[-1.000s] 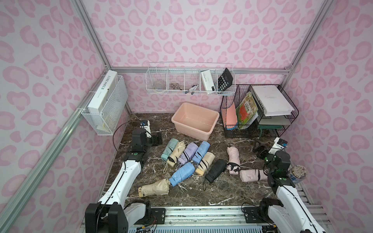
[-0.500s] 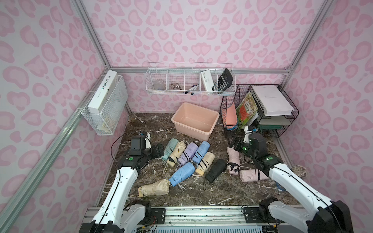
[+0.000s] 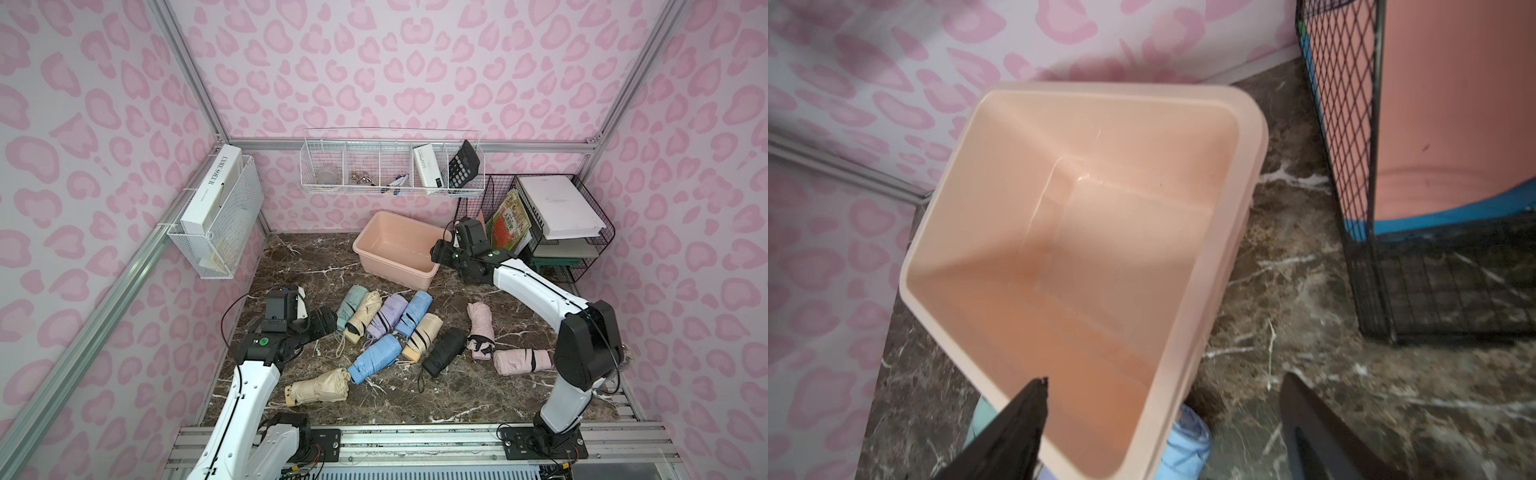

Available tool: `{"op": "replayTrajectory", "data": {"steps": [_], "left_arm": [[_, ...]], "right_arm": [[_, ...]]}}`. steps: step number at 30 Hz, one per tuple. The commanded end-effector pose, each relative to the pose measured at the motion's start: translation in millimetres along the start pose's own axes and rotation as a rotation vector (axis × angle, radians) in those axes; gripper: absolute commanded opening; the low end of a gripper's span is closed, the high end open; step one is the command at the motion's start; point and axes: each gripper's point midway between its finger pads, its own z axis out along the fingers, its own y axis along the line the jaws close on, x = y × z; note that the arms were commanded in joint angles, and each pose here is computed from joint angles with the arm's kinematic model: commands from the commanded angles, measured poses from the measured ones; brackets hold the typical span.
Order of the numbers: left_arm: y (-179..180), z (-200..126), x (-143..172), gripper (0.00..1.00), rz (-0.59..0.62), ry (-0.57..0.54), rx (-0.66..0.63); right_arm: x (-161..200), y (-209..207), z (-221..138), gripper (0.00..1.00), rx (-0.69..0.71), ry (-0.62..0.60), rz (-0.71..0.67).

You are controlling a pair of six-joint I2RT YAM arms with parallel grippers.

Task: Put the umbrella into the storage box
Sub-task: Adjust the storage box at the center of the board.

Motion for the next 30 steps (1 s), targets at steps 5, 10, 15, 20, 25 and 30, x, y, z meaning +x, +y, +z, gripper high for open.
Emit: {"op": "replayTrajectory", "data": {"steps": [5,10,15,20,25,30], "left_arm": [[6,-3,3,0.91,-0.034,0.008,-0.035],[7,-2,2,0.91,-0.040,0.013,-0.042],[5,-3,-2,0.91,-0.031,0.012,-0.046],[3,-4,-6,0.91,-0.023,0.014,-0.049],[7,-1,-4,0.91,-0.010,0.032,-0.071],[9,4,-1,0.91,-0.013,0.060,-0.079]], "right_arm": [[4,-26,38,0.69,0.224,0.105,-0.036],[6,-24,53,0.56,0.227,0.124,-0.051],[13,-27,59,0.41,0.243,0.163,-0.083],[16,-26,53,0.27,0.237,0.186,-0.124],[25,-24,44,0.24,0.212,0.238,-0.164],[37,-28,31,0.21,0.201,0.278,-0.190]]}}
